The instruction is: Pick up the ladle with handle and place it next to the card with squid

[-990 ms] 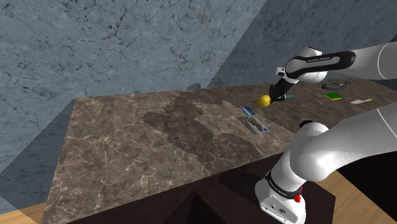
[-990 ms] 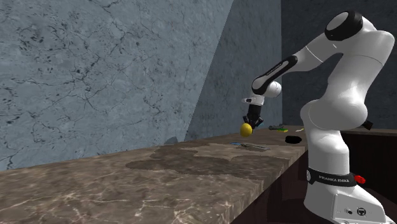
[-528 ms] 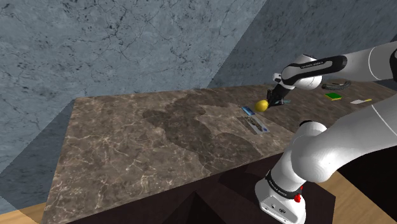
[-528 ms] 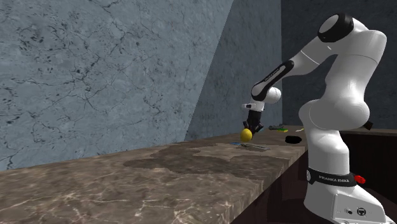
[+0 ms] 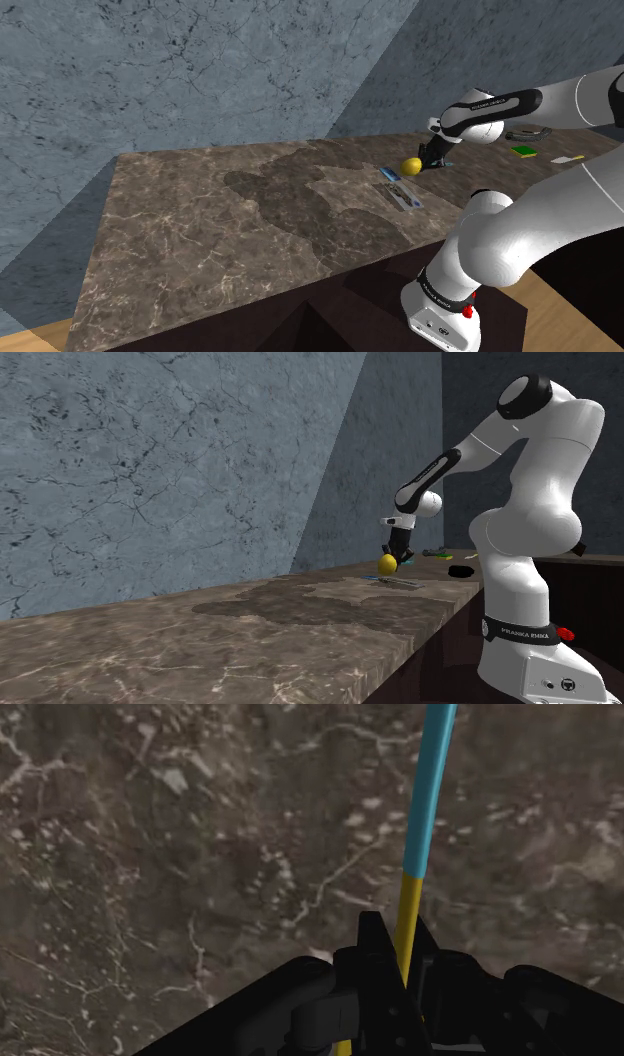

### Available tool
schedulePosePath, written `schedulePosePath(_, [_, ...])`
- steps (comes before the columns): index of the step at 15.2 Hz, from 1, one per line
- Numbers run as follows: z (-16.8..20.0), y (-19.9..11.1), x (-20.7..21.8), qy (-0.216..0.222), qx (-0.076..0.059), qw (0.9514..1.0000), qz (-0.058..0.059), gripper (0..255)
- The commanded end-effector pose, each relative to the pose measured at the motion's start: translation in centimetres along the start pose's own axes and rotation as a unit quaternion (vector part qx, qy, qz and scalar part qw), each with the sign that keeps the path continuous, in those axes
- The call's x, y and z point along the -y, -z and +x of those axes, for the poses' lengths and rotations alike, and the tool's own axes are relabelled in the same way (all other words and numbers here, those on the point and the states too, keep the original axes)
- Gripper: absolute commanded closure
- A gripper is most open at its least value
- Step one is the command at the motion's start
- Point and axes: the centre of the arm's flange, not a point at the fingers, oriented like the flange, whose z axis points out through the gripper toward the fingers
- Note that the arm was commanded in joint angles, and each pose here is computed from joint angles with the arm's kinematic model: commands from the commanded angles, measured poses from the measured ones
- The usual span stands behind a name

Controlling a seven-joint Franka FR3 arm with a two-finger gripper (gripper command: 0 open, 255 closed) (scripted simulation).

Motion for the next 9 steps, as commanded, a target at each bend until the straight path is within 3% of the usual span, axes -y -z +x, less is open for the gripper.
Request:
schedulePosePath(1, [0.0,0.0,0.0,0.0,0.0,1.0,0.0,255])
schedulePosePath(2, [0.0,0.0,0.0,0.0,0.0,1.0,0.0,0])
schedulePosePath(7, [0.0,0.0,0.0,0.0,0.0,1.0,0.0,0])
schedulePosePath(9, [0.0,2.6,0.0,0.0,0.0,1.0,0.0,0])
